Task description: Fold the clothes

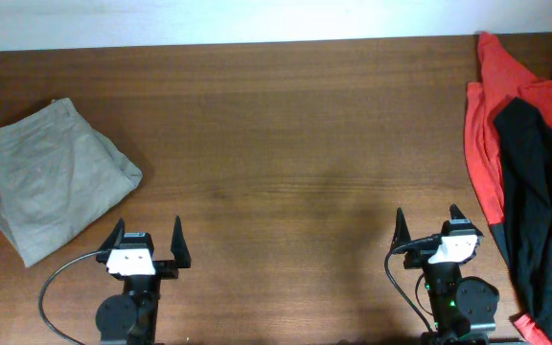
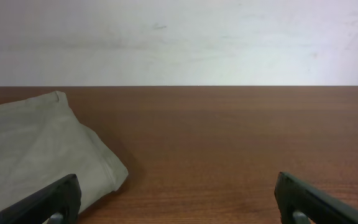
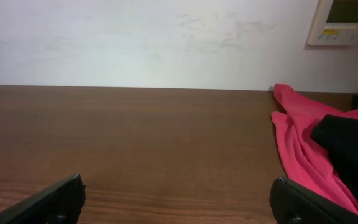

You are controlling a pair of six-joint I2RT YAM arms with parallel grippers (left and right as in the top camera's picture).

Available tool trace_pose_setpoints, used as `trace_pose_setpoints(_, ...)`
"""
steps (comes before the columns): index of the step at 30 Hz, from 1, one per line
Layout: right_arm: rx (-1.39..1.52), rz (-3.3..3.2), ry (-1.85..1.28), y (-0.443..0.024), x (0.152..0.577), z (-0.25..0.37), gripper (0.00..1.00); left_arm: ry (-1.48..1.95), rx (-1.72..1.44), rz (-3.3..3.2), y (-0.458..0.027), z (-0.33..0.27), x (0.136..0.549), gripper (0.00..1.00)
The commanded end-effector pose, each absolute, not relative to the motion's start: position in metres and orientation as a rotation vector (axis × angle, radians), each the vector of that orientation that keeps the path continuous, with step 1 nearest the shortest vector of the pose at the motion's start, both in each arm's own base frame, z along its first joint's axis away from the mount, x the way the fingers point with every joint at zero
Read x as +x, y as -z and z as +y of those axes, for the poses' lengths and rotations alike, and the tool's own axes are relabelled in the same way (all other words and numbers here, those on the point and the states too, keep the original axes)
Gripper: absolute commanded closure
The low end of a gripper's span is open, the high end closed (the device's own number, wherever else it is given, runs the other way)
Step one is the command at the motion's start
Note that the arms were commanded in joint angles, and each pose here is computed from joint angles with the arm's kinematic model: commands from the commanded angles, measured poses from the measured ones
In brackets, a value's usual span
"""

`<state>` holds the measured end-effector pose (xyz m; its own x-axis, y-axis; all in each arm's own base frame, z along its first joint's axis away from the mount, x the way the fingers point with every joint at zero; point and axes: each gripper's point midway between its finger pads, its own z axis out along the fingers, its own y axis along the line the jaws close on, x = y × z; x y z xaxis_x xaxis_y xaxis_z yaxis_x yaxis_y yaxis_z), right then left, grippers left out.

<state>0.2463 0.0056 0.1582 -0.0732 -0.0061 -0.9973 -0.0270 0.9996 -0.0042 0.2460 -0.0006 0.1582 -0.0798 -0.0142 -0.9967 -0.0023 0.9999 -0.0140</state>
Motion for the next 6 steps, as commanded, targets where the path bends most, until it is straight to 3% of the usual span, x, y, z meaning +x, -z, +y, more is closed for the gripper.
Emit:
trace_pose_setpoints(1, -0.031, 1.650, -0.015, -0.1556, 0.2462, 0.0053, 0.01, -0.012, -0.014, 1.649, -0.1566, 0.0024, 0.2459, 0.01)
trace_pose_setpoints(6, -0.031, 1.650, -0.015, -0.1556, 0.2462, 0.0053, 0.01, -0.012, -0.014, 1.649, -0.1566, 0.0024, 0.2459, 0.01)
